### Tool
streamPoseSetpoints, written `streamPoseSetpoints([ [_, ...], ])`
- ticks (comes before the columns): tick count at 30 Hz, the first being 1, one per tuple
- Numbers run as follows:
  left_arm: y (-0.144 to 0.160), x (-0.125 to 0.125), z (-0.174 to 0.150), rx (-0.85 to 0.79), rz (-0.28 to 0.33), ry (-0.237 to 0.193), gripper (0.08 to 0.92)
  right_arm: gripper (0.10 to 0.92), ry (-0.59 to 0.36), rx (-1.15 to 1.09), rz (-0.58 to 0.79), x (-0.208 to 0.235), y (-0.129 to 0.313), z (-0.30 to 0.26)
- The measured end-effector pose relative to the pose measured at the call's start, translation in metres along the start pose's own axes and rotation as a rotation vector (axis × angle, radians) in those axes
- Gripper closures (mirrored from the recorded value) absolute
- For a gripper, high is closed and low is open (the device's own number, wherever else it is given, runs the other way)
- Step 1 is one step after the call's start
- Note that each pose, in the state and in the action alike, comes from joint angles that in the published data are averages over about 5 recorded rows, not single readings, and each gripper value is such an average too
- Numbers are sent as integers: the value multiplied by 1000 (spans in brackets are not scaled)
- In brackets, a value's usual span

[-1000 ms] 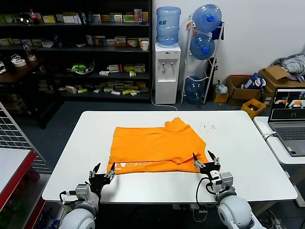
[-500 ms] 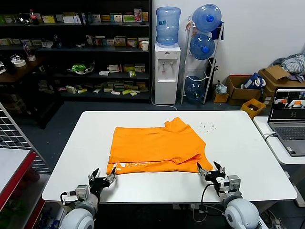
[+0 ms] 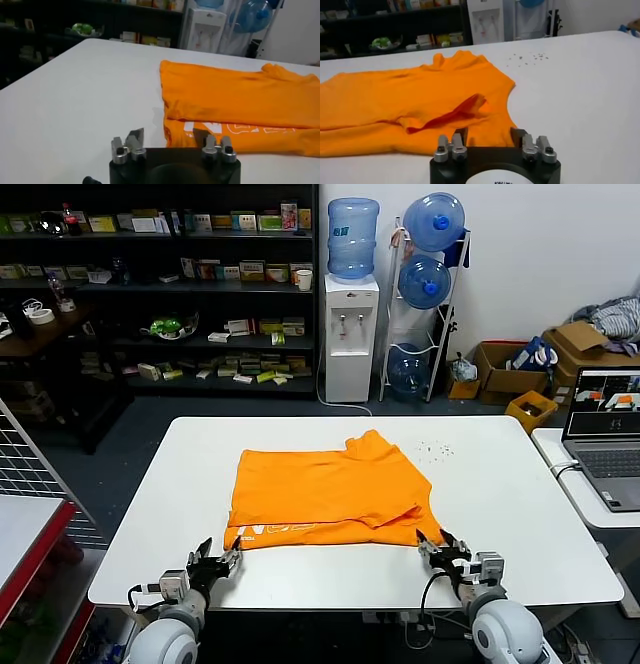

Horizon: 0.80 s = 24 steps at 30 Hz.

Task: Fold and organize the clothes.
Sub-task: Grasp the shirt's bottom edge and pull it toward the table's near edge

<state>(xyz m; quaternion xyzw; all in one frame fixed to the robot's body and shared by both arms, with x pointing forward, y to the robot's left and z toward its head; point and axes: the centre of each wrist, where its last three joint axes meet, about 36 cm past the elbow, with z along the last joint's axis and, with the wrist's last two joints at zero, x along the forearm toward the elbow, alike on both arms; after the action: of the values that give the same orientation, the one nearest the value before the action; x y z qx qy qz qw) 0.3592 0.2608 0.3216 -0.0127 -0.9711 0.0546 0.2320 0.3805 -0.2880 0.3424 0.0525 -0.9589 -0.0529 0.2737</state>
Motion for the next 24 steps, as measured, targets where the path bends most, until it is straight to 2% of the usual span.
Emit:
streamPoseSetpoints([
  [12,-3,0,0,3,17,1,766,882,7,-12,16,4,-2,1],
  [18,-4,0,1,5,17,1,903,899,-1,-15,24,8,-3,0],
  [24,-3,3,-2,5,15,-6,910,899,-2,-12,30,17,-4,-2],
])
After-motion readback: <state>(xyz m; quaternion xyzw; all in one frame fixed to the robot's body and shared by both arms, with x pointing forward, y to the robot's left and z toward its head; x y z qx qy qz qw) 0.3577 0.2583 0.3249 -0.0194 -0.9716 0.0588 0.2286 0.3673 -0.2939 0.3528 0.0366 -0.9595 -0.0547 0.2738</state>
